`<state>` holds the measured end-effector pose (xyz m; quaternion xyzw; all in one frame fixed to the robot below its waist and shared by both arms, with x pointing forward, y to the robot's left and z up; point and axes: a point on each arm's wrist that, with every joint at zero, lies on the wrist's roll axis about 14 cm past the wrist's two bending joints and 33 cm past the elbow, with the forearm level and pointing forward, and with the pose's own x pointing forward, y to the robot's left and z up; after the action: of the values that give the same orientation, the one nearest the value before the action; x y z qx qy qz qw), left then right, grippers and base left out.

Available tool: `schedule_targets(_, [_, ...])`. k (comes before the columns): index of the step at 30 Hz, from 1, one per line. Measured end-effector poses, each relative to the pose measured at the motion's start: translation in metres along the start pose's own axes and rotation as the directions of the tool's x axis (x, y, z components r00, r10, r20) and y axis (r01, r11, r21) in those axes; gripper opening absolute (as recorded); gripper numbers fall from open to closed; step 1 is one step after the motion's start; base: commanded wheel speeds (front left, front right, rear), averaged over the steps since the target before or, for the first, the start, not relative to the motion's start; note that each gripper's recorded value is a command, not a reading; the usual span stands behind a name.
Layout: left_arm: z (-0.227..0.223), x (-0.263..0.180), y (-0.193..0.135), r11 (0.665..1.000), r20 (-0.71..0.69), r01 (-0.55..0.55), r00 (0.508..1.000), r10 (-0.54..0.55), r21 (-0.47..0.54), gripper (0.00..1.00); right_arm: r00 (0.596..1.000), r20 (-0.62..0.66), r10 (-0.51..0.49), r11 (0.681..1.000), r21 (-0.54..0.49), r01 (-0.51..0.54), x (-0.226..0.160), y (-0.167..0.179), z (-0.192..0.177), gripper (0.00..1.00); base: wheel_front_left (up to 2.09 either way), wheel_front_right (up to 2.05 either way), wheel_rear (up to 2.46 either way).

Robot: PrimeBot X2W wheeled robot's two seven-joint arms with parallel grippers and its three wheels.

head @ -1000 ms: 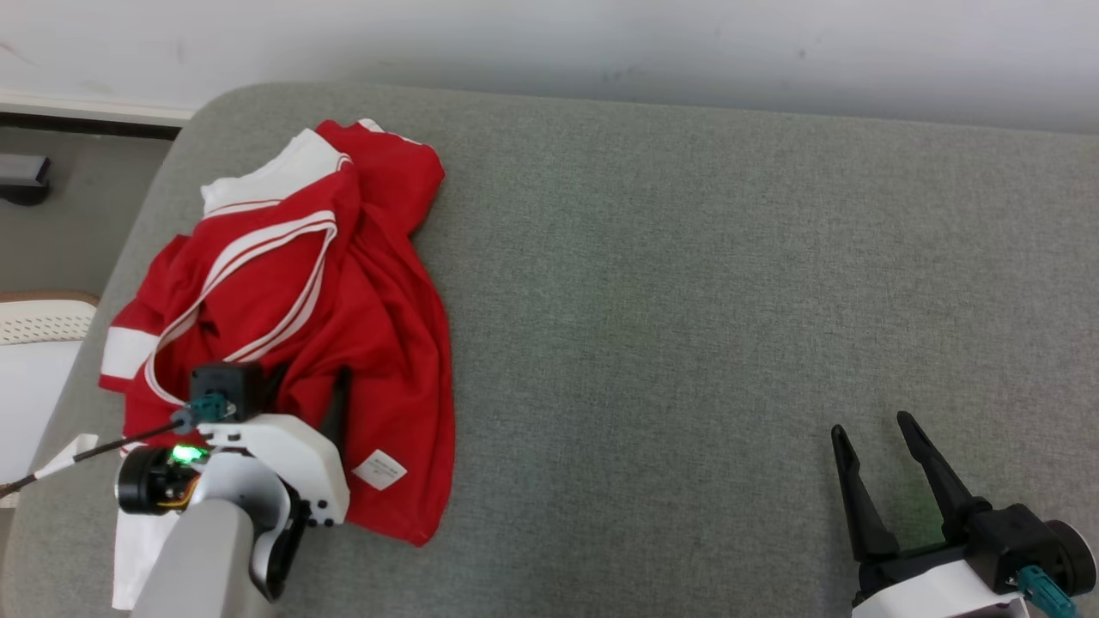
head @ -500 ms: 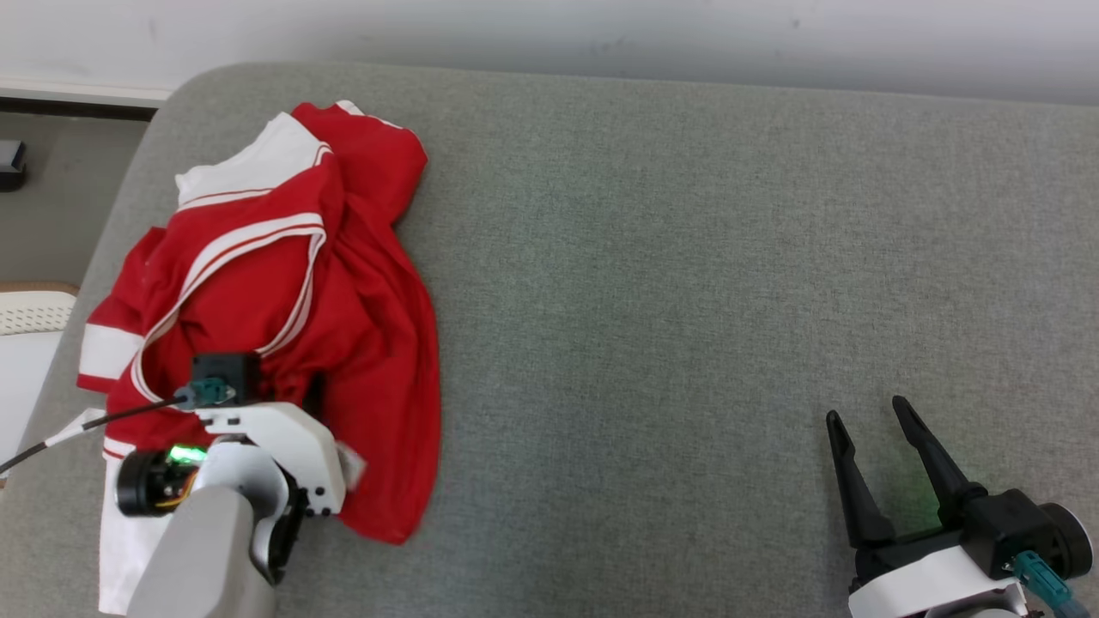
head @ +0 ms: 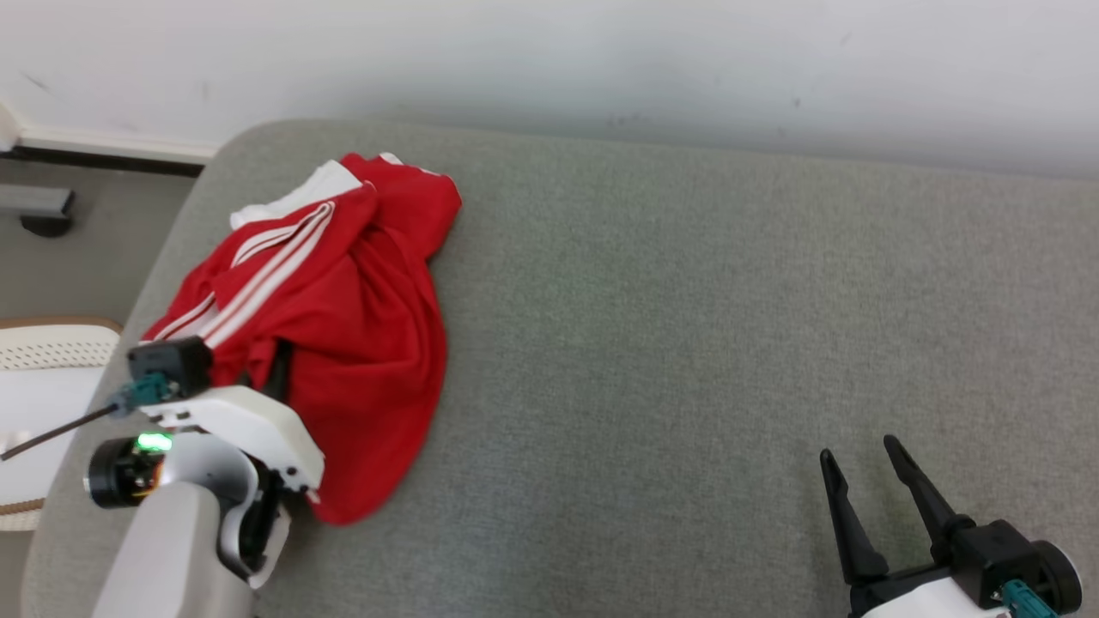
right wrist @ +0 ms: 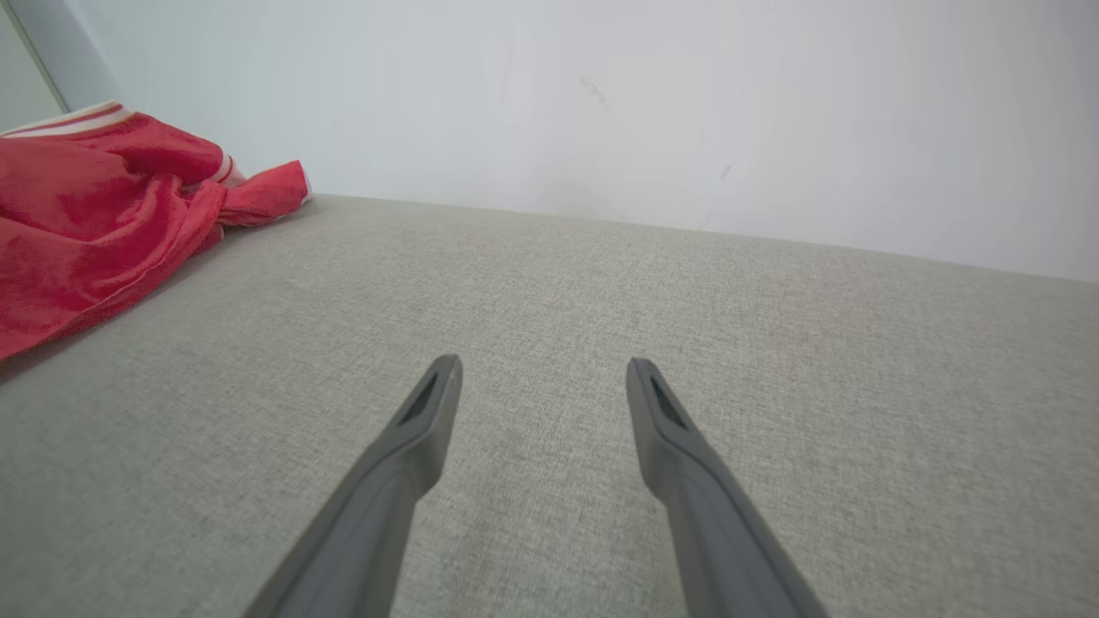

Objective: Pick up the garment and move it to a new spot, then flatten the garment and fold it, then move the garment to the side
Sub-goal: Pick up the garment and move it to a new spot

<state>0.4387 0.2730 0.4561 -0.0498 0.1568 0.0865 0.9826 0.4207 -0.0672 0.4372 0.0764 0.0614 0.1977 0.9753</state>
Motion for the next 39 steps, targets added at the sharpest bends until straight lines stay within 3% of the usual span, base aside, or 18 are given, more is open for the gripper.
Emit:
schedule_targets(11, [0.118,-0.054,-0.007,1.000,0.342,0.030,0.939,-0.029,0.004,0.00,0.998,0.050,0.042,0.999,-0.017,-0.041,-0.012,0.023,0.022,1.00,0.00,0.00,0.00])
schedule_targets(25, [0.204,-0.100,-0.064,0.981,0.553,0.188,0.813,-0.185,0.051,0.00,0.998,0.063,-0.028,1.000,-0.004,0.029,-0.034,0.008,0.024,1.00,0.00,0.00,0.00])
schedule_targets(34, [0.206,-0.098,-0.134,0.925,0.540,0.374,0.764,-0.352,0.074,0.00,0.984,0.110,-0.138,0.990,0.018,0.136,-0.054,-0.022,0.039,1.00,0.00,0.00,0.00])
schedule_targets(39, [0.188,-0.090,-0.186,0.866,0.481,0.492,0.741,-0.468,0.084,0.00,0.969,0.125,-0.213,0.977,0.029,0.211,-0.070,-0.042,0.042,1.00,0.00,0.00,0.00])
